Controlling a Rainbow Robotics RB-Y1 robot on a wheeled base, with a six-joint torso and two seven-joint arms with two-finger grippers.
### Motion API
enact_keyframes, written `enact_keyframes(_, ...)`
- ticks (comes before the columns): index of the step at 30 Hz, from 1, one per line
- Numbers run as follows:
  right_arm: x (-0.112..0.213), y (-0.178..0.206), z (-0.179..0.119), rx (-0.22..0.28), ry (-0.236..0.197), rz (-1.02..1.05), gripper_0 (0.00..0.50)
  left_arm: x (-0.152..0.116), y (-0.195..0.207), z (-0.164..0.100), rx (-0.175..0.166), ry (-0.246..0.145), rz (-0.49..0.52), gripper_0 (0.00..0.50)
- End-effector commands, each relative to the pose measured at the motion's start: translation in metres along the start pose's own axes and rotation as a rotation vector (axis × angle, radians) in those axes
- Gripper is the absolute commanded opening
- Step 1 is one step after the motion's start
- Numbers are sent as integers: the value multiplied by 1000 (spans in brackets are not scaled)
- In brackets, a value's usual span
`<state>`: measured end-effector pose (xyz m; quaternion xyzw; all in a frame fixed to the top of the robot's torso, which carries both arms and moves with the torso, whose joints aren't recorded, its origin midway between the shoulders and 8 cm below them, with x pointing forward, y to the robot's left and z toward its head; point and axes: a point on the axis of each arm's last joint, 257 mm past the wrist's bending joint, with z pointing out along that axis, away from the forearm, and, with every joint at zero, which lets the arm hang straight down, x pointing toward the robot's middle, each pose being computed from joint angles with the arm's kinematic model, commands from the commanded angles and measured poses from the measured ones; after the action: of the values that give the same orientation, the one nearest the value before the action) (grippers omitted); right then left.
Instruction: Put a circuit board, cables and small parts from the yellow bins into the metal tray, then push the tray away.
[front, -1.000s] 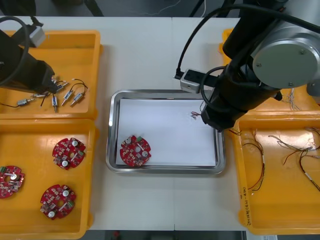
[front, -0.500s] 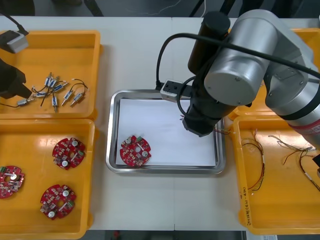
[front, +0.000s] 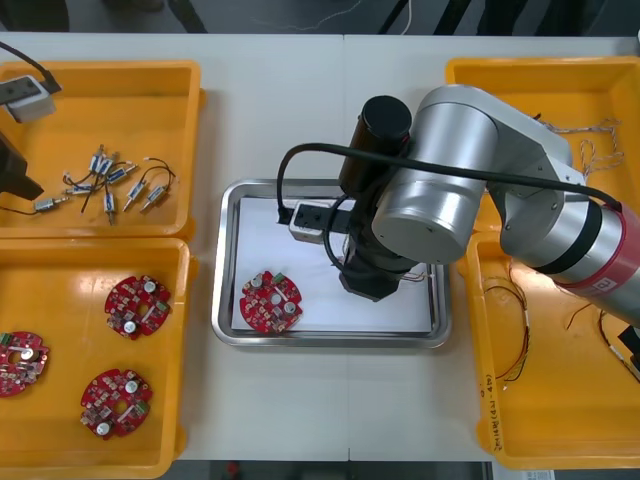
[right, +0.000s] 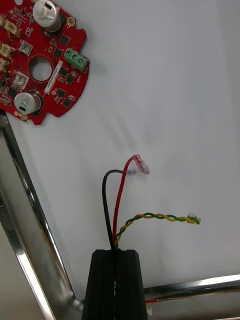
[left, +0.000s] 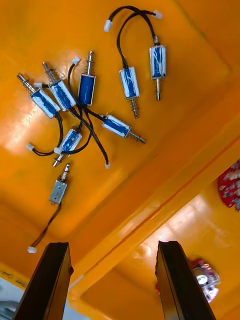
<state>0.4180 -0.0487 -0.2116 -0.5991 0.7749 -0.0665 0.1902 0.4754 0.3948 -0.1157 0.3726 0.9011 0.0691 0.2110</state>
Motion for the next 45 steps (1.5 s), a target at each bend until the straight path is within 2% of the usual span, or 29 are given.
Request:
enact_keyframes(1, -4, 11, 9, -17, -16, -129, 0, 14, 36, -19, -73, 2, -8, 500)
enact_keyframes(6, 2, 11, 19, -5, -13, -187, 0, 15, 48, -13, -83, -11, 39, 500)
enact_keyframes(10, 9, 16, 30, -29, -7, -237, 0, 15, 57, -9, -89, -23, 79, 500)
enact_keyframes(15, 16, 29, 42, -56, -9, -250, 0, 12, 65, -1, -91, -15, 136, 500)
enact_keyframes(24, 21, 34, 62, -14, -15, -241, 0, 7, 78, 12, -106, -11, 186, 500)
enact_keyframes(26, 24, 39, 64, -28, -12, -230, 0, 7, 79, 15, -116, -1, 199, 500)
enact_keyframes(30, 33, 50, 70, -54, -2, -205, 0, 2, 84, 26, -135, -4, 212, 500)
enact_keyframes(38, 26, 49, 72, -34, -9, -186, 0, 4, 91, 45, -127, -2, 205, 500)
enact_keyframes(42, 25, 49, 71, -31, -10, -174, 0, 10, 92, 52, -112, 3, 188, 500)
enact_keyframes(44, 25, 48, 71, -26, -10, -167, 20, 12, 92, 55, -108, 4, 185, 500)
enact_keyframes(45, 25, 47, 71, -25, -8, -162, 45, 12, 92, 57, -107, 5, 187, 500)
